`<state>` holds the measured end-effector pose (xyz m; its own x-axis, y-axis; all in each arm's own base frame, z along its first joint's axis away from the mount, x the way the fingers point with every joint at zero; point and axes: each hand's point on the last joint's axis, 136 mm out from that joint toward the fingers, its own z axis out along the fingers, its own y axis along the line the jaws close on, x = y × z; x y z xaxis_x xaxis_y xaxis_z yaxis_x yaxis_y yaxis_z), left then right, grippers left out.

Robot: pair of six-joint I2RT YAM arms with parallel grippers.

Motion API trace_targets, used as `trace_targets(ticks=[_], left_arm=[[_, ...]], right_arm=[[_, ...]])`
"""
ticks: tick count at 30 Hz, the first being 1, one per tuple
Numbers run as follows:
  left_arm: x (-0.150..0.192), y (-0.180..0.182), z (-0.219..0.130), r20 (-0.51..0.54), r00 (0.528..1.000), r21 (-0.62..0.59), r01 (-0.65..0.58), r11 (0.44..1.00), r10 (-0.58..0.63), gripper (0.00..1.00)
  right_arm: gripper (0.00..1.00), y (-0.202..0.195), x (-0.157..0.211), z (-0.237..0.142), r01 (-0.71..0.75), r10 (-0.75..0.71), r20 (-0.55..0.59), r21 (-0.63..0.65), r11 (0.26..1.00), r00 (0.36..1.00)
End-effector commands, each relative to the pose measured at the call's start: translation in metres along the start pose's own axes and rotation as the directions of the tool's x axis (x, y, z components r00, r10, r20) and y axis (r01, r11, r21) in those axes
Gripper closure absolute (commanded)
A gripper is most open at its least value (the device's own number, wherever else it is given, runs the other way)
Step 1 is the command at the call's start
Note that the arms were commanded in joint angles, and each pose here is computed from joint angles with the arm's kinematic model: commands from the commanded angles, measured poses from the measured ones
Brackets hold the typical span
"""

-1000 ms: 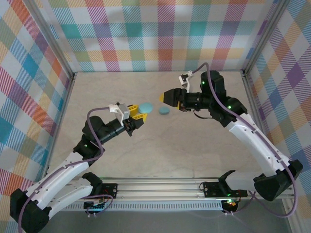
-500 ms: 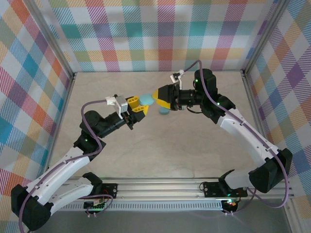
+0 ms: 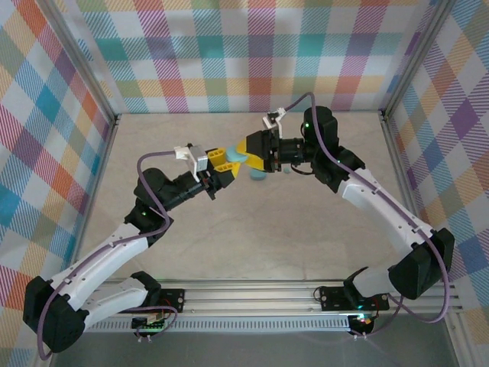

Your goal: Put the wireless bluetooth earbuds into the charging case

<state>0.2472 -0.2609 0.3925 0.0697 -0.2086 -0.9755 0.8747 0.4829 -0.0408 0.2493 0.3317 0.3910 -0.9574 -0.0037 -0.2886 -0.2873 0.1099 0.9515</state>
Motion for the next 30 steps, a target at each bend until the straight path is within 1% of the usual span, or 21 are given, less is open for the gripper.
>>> trace_targets(ticks=[1, 7, 14, 18, 20, 24, 26, 30], left_arm=[[-0.030, -0.013, 0.003, 0.084, 0.996, 0.050, -0.027, 0.998, 0.023, 0.86], [-0.025, -0.010, 0.004, 0.078, 0.997, 0.037, -0.027, 0.999, 0.025, 0.86], [-0.014, -0.005, 0.007, 0.046, 0.999, 0.027, -0.012, 1.000, 0.010, 0.86], [-0.005, 0.000, 0.007, 0.011, 1.000, 0.000, -0.005, 1.000, 0.005, 0.83], [-0.001, 0.004, 0.007, -0.006, 1.000, -0.026, -0.002, 1.000, 0.001, 0.75], [0.002, 0.009, 0.002, -0.019, 1.000, -0.068, -0.006, 0.998, 0.005, 0.41], [0.004, 0.012, -0.001, -0.037, 0.999, -0.091, -0.014, 0.996, 0.011, 0.29], [0.012, 0.020, -0.010, -0.076, 0.997, -0.154, -0.027, 0.988, 0.016, 0.17]], right_arm=[[0.36, 0.009, 0.001, 0.004, 0.009, -0.009, -0.021, -0.039, 0.999, 1.000], [0.47, 0.006, 0.002, 0.007, -0.004, 0.003, -0.031, -0.046, 0.999, 1.000], [0.71, 0.008, 0.004, 0.007, -0.010, 0.008, -0.036, -0.052, 0.999, 0.999], [0.80, 0.006, 0.003, 0.007, 0.002, -0.003, -0.029, -0.040, 0.999, 1.000], [0.83, 0.001, 0.002, 0.008, 0.001, -0.002, -0.022, -0.026, 1.000, 1.000], [0.86, -0.010, -0.003, 0.007, 0.013, -0.013, 0.008, 0.022, 1.000, 1.000], [0.85, -0.019, -0.009, 0.001, 0.034, -0.037, 0.033, 0.073, 0.997, 0.999], [0.85, -0.061, -0.025, -0.020, 0.025, -0.049, 0.094, 0.247, 0.969, 0.994]])
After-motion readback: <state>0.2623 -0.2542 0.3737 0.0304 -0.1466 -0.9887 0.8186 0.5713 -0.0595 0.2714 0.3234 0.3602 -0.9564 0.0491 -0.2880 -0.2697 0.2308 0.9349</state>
